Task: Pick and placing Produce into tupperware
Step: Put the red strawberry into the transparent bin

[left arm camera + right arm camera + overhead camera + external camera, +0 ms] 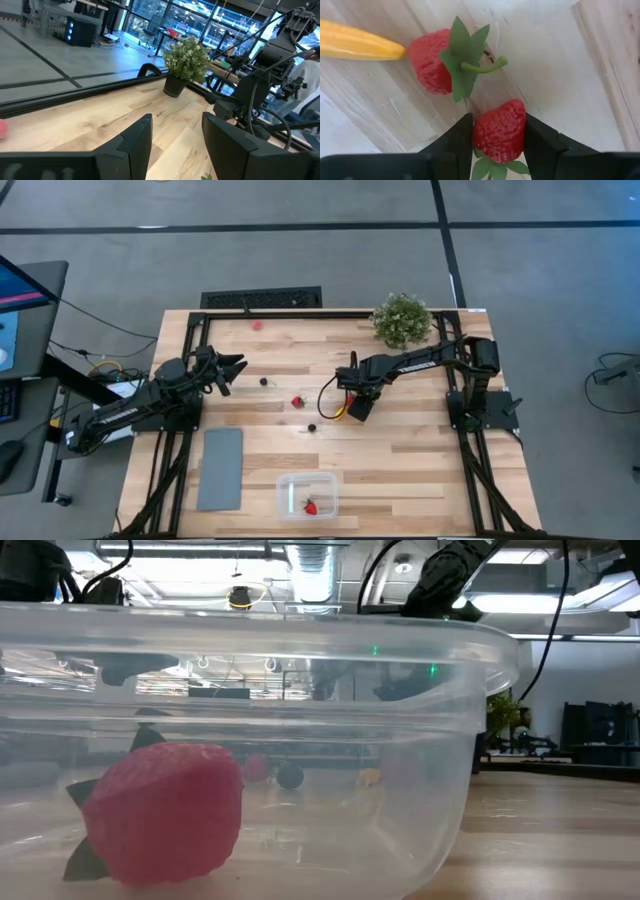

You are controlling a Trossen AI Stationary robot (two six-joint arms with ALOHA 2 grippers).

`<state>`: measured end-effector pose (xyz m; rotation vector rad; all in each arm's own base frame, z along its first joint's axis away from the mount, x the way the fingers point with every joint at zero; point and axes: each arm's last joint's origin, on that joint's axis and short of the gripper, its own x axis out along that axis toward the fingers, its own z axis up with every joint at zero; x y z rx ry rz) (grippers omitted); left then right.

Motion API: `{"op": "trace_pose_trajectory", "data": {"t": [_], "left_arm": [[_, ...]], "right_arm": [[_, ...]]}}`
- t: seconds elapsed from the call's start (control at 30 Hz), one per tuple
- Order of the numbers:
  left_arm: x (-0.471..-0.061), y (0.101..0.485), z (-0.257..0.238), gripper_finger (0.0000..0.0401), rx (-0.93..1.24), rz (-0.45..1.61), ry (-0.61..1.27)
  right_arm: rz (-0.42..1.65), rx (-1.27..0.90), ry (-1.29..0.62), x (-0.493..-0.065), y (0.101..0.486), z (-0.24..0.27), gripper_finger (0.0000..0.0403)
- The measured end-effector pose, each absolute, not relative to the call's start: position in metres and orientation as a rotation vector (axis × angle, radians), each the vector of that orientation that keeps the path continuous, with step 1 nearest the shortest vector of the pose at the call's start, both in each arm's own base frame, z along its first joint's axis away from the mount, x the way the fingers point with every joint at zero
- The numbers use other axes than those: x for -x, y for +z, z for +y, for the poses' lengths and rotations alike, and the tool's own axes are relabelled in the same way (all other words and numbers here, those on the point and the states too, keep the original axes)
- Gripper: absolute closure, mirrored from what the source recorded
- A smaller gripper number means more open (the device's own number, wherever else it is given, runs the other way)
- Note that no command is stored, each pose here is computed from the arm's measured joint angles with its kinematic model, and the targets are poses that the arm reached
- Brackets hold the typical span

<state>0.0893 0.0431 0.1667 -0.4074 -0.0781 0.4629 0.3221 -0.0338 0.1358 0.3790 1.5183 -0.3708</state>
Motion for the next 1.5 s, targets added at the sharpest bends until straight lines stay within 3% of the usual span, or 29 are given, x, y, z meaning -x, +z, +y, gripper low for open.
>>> {"op": "trace_pose_trajectory", "data": {"t": [0.2, 0.37, 1.07, 1.5], "left_arm": [[-0.089, 0.167, 0.043, 0.0238, 0.406, -0.078, 0.464], [-0.089, 0.167, 0.043, 0.0238, 0.404, -0.078, 0.464], [-0.089, 0.167, 0.043, 0.0238, 0.404, -0.079, 0.466], [-0.089, 0.167, 0.043, 0.0238, 0.403, -0.080, 0.471]], "right_arm": [[1.518, -0.387, -0.379, -0.322, 0.135, -0.034, 0.0218], [1.518, -0.393, -0.385, -0.322, 0.135, -0.034, 0.0247], [1.527, -0.394, -0.387, -0.322, 0.137, -0.034, 0.0247], [1.488, -0.347, -0.332, -0.339, 0.203, -0.014, 0.0247]]}}
